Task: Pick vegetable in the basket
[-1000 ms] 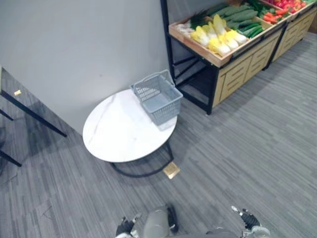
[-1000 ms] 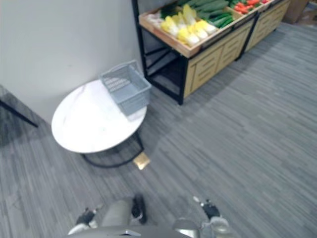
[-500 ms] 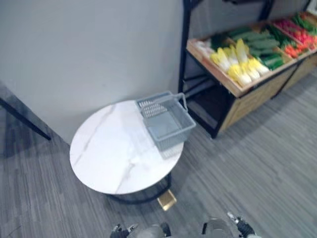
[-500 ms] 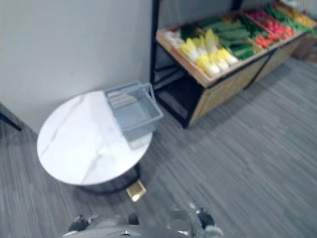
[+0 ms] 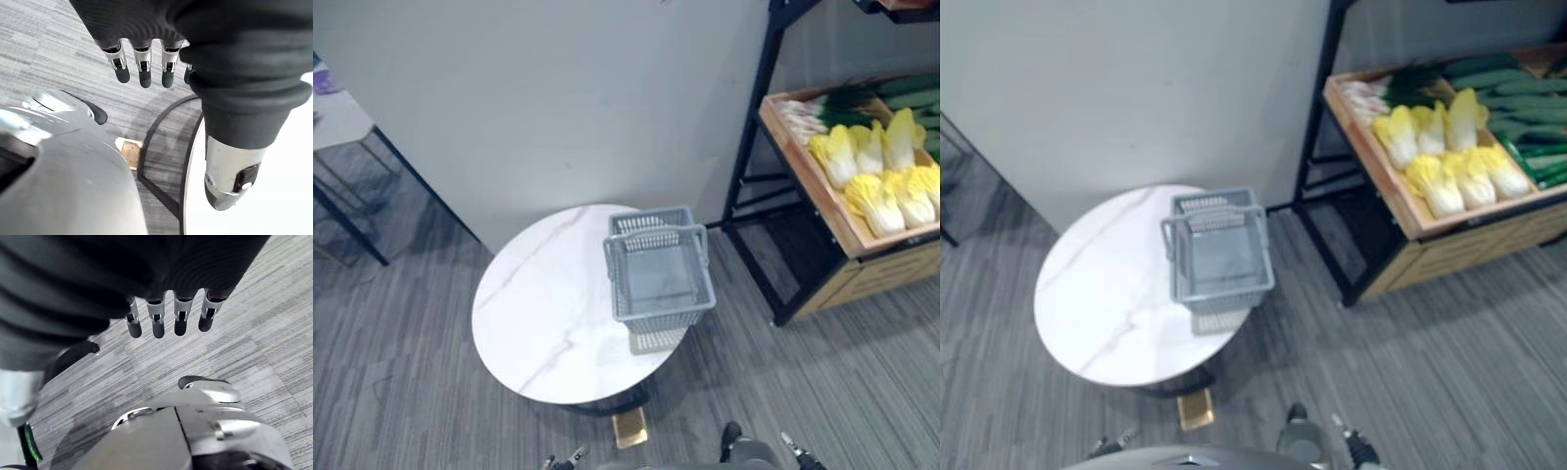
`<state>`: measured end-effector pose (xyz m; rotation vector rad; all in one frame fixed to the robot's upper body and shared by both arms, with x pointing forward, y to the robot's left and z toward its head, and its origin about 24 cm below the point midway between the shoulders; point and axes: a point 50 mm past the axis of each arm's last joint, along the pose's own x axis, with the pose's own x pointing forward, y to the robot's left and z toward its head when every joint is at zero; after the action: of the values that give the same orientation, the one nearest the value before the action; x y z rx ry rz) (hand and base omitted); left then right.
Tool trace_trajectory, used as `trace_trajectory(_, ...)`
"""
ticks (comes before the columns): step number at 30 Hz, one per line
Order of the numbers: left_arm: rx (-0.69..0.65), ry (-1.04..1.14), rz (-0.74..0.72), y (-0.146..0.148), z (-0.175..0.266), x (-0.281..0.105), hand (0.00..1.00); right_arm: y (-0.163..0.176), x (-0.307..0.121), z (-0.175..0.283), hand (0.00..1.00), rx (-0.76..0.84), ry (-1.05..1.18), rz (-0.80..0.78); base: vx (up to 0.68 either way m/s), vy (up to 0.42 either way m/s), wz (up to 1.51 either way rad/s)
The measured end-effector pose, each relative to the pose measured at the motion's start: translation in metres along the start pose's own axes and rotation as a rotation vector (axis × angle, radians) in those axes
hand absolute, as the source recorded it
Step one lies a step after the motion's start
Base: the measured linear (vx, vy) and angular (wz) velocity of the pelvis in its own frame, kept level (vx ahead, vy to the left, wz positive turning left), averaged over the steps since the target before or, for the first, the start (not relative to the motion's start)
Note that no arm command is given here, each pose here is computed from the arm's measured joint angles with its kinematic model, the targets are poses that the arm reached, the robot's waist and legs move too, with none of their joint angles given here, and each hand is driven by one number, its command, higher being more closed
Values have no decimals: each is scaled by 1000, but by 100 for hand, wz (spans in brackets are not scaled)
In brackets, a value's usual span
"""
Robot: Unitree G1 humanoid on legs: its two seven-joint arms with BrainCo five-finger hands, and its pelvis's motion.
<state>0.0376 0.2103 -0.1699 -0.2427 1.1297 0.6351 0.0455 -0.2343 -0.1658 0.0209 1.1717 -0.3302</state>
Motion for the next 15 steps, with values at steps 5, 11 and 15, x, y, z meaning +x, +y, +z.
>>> trace_trajectory(5, 13, -3, -6, -1, 0, 0, 0, -3, 2, 11, 0, -15, -28, -5, 152, -136, 59)
trace_trajectory(11, 44, -26, 10, 1, 8, 2, 0, 0, 7, 31, 0, -32, -79, -10, -15, 60, 54)
trace_trajectory(15, 88, -14, 10, 5, 3, 1, 0, 3, 9, 52, 0, -81, -139, 5, -110, 75, -18)
